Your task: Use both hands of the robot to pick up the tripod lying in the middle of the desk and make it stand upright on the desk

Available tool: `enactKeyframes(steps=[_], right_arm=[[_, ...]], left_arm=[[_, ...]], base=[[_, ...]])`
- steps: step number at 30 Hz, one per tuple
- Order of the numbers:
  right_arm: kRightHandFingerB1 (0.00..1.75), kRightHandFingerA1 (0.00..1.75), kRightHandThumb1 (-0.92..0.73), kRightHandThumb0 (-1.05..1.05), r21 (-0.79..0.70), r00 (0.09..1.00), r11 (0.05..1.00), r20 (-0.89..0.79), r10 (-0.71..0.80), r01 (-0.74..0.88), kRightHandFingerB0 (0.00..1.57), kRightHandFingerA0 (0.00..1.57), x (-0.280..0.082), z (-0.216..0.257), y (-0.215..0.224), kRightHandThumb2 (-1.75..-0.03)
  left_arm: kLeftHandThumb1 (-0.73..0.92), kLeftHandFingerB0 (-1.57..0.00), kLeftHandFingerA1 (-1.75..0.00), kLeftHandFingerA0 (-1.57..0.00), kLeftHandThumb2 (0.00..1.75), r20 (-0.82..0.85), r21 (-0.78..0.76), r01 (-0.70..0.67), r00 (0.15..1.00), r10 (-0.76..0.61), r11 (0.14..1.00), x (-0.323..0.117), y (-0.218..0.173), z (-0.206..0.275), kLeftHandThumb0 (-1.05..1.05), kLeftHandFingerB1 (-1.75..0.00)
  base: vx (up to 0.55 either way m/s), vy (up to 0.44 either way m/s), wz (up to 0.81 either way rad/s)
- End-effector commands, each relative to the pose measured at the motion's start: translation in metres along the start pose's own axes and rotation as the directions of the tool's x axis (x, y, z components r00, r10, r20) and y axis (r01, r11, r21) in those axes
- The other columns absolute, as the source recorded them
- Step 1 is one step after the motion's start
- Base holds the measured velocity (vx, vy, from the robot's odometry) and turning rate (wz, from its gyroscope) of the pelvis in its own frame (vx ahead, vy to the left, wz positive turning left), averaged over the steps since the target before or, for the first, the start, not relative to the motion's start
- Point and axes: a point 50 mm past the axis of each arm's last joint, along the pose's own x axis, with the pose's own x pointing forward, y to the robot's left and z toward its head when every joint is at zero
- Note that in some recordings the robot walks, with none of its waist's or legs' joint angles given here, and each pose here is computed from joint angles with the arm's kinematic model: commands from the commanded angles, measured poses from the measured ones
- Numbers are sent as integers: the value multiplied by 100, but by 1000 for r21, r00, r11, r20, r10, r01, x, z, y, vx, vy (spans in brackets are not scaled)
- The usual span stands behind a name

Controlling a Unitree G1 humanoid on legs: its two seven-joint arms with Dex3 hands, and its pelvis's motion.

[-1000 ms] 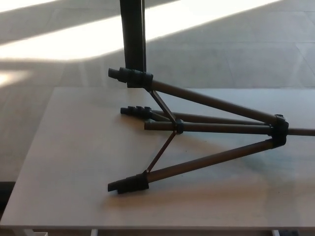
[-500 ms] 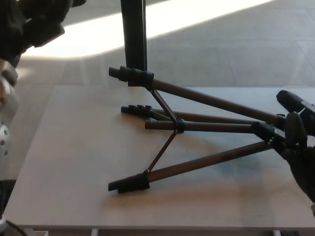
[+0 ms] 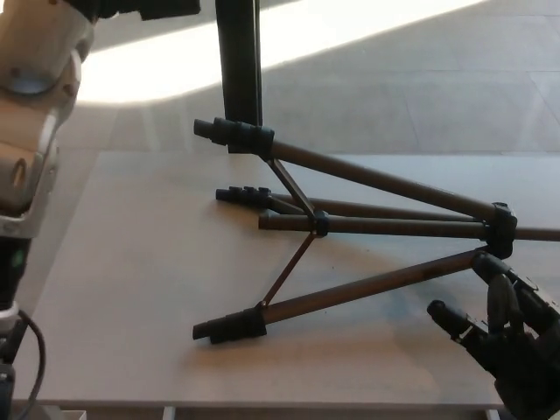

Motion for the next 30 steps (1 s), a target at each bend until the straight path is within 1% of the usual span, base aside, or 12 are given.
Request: enactKeyframes(steps=[1,4,8,12,17,21,23,25,27,28,29,30], right_arm=[[44,58,-73,-62,87,992,989,-45,-116,120,52,63,-13,-10,-16,-62],[45,58,-72,-63,103,987,983,-54,-148,153,58,72,-15,-15,-18,-62],[45,56,-72,-62,108,987,982,-49,-152,156,57,70,-15,-12,-16,-62],[43,53,-71,-63,98,991,986,-40,-131,134,56,66,-15,-9,-14,-62],[44,54,-71,-64,62,993,992,-57,-102,106,54,69,-14,-12,-7,-62],[44,54,-71,-63,69,993,994,-79,-82,88,53,68,-13,-20,-1,-61],[45,54,-71,-62,68,994,995,-85,-69,75,58,69,-11,-23,4,-62],[45,55,-71,-62,72,994,995,-86,-62,68,59,69,-9,-22,6,-61],[46,58,-70,-62,89,995,994,-78,-55,61,62,69,-6,-18,10,-61],[46,57,-70,-62,77,996,995,-75,-54,60,62,70,-6,-18,10,-61],[46,57,-70,-63,72,996,996,-73,-48,53,62,70,-6,-17,11,-61],[46,58,-71,-63,65,997,997,-73,-37,41,61,69,-6,-16,12,-62]], left_arm=[[63,-65,-65,-76,59,16,227,128,991,-135,966,20,-24,7,-60,-53],[61,-67,-65,-76,58,-15,196,167,986,-167,966,26,-40,3,-59,-54],[62,-66,-66,-72,59,-71,199,202,979,-192,959,32,-69,-4,-62,-54],[61,-62,-65,-69,58,-134,270,271,961,-243,924,33,-90,-12,-59,-53],[60,-60,-67,-61,58,-201,342,345,935,-291,874,35,-114,-25,-62,-54],[60,-62,-69,-64,58,-216,395,381,923,-319,836,41,-123,-21,-62,-54],[61,-61,-71,-53,59,-214,521,400,917,-338,754,44,-126,-17,-67,-54],[60,-60,-71,-51,59,-217,547,401,916,-339,734,45,-124,-17,-68,-55],[67,-60,-73,-56,60,-234,705,417,900,-368,573,46,-121,-21,-72,-51],[66,-62,-97,-61,60,-238,723,415,900,-364,553,45,-121,-23,-75,-65],[68,-65,-100,-65,60,-232,761,406,898,-373,505,44,-121,-26,-76,-65],[68,-63,-89,-65,61,-248,776,417,891,-380,472,43,-120,-29,-76,-59]], base=[[0,0,0],[0,0,0],[0,0,0],[0,0,0],[0,0,0],[0,0,0],[0,0,0],[0,0,0],[0,0,0],[0,0,0],[0,0,0],[0,0,0]])
